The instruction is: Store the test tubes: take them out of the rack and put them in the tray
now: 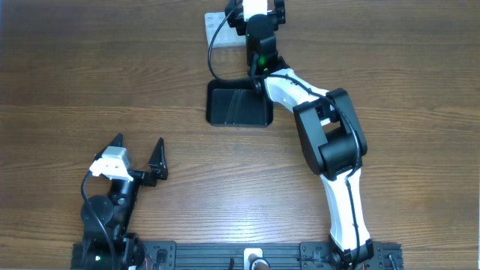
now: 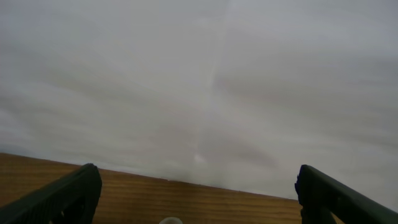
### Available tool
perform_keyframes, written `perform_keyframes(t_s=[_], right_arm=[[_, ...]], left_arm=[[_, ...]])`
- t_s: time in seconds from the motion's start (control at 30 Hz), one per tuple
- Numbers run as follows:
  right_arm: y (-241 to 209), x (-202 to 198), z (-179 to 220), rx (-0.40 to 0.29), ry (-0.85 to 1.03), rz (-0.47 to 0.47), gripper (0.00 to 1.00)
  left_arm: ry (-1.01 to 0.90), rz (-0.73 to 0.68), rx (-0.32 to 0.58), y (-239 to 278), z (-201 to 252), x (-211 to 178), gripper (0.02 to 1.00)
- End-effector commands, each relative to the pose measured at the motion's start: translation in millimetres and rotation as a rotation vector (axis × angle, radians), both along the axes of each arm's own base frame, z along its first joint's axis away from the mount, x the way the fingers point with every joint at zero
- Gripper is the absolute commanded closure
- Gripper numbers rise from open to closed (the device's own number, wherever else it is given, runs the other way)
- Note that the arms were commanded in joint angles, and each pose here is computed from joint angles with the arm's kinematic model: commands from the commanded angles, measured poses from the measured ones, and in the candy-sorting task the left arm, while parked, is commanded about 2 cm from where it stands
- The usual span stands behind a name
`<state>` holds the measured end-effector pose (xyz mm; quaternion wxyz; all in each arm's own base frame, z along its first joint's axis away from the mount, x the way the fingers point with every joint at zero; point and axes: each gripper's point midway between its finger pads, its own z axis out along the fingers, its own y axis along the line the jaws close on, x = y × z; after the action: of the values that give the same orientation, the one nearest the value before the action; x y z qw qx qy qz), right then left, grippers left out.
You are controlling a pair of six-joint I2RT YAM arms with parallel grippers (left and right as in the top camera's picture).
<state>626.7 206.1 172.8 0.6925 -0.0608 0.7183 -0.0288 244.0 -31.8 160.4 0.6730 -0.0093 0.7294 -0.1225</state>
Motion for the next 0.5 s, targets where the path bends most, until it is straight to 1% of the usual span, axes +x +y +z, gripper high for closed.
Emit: perform_keyframes(t_s=[0.03, 0.1, 0.3, 0.43, 0.5], right_arm=[[-6.7, 5.8, -10.7, 0.08, 0.024, -0.027, 0.009], [-6.8, 5.5, -17.3, 0.081, 0.046, -0.029, 0.009], [-6.7, 5.2, -29.6, 0.111, 0.08, -0.034, 0.014], [-5.3, 5.3, -33.9, 0.115, 0.088, -0.027, 0.095], [-3.7, 5.0, -34.7, 0.115, 0.091, -0.021, 0.102]], left_arm=[[0.001, 0.001, -0.013, -0.2, -0.9, -0.2, 0.018], [0.001, 0.001, -0.013, -0.2, -0.9, -0.2, 0.018], [0.001, 0.001, -0.013, -0.2, -0.8, -0.2, 0.018], [0.001, 0.002, -0.013, -0.1, -0.9, -0.2, 0.018], [0.001, 0.002, -0.013, -0.1, -0.9, -0.2, 0.018]])
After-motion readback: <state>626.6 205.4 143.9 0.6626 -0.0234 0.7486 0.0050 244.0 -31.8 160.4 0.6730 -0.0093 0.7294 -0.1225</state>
